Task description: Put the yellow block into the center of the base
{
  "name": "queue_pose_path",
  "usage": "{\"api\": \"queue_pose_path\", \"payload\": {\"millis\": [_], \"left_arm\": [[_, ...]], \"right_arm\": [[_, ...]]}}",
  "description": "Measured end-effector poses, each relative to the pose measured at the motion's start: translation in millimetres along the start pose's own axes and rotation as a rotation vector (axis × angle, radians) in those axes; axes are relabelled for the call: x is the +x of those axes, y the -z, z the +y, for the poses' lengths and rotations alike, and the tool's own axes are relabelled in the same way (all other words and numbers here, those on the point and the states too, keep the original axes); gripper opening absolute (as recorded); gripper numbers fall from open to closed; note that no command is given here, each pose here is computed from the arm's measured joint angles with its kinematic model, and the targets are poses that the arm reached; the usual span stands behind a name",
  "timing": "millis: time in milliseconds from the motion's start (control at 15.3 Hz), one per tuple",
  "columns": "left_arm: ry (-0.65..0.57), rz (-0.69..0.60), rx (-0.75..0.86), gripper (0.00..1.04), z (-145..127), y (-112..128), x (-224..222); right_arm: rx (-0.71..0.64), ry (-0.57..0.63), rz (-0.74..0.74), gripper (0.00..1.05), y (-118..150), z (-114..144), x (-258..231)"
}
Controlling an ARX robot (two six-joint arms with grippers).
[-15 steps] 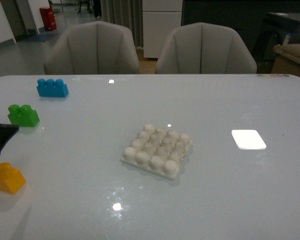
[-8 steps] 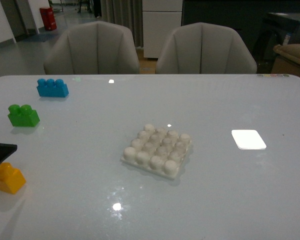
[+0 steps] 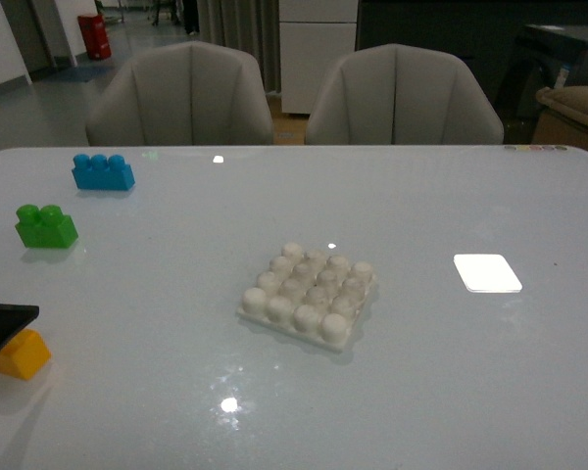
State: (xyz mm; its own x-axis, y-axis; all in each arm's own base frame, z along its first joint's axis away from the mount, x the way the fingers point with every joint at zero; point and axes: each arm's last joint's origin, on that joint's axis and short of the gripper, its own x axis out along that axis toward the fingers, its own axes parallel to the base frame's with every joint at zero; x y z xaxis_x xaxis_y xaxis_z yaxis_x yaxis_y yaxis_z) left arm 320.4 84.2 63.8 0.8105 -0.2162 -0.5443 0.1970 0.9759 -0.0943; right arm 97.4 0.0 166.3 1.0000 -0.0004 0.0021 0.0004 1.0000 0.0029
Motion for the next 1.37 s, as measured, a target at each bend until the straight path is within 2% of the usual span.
{"api": "queue_pose_path", "payload": {"millis": [327, 392, 457, 522, 588, 784, 1045, 1371], "left_arm": [[-0.01, 0.017, 0.0, 0.98, -4.1, 14.0, -0.1], [-0.016, 0.015, 0.002, 0.93, -4.1, 14.2, -0.3], [-0.024, 0.012, 0.005, 0.82, -3.9, 13.8, -0.3], [-0.029, 0.004, 0.01, 0.67, -4.0, 13.7, -0.7], [-0.031, 0.001, 0.011, 0.6, -5.5, 12.1, -2.4], [-0.032, -0.001, 0.018, 0.6, -15.8, 10.5, -9.9], [0.022, -0.136, 0.092, 0.59, -77.7, -33.7, -23.2], [0.205, -0.172, 0.171, 0.59, -208.7, -55.3, 9.2]], "right_arm": [[0.0, 0.0, 0.0, 0.98, 0.0, 0.0, 0.0], [0.0, 0.0, 0.0, 0.98, 0.0, 0.0, 0.0], [0.0, 0.0, 0.0, 0.98, 0.0, 0.0, 0.0], [0.0, 0.0, 0.0, 0.98, 0.0, 0.0, 0.0], [0.0, 0.0, 0.0, 0.98, 0.0, 0.0, 0.0], [0.0, 0.0, 0.0, 0.98, 0.0, 0.0, 0.0], [0.0, 0.0, 0.0, 0.98, 0.0, 0.0, 0.0], [0.0, 0.0, 0.0, 0.98, 0.0, 0.0, 0.0]]}}
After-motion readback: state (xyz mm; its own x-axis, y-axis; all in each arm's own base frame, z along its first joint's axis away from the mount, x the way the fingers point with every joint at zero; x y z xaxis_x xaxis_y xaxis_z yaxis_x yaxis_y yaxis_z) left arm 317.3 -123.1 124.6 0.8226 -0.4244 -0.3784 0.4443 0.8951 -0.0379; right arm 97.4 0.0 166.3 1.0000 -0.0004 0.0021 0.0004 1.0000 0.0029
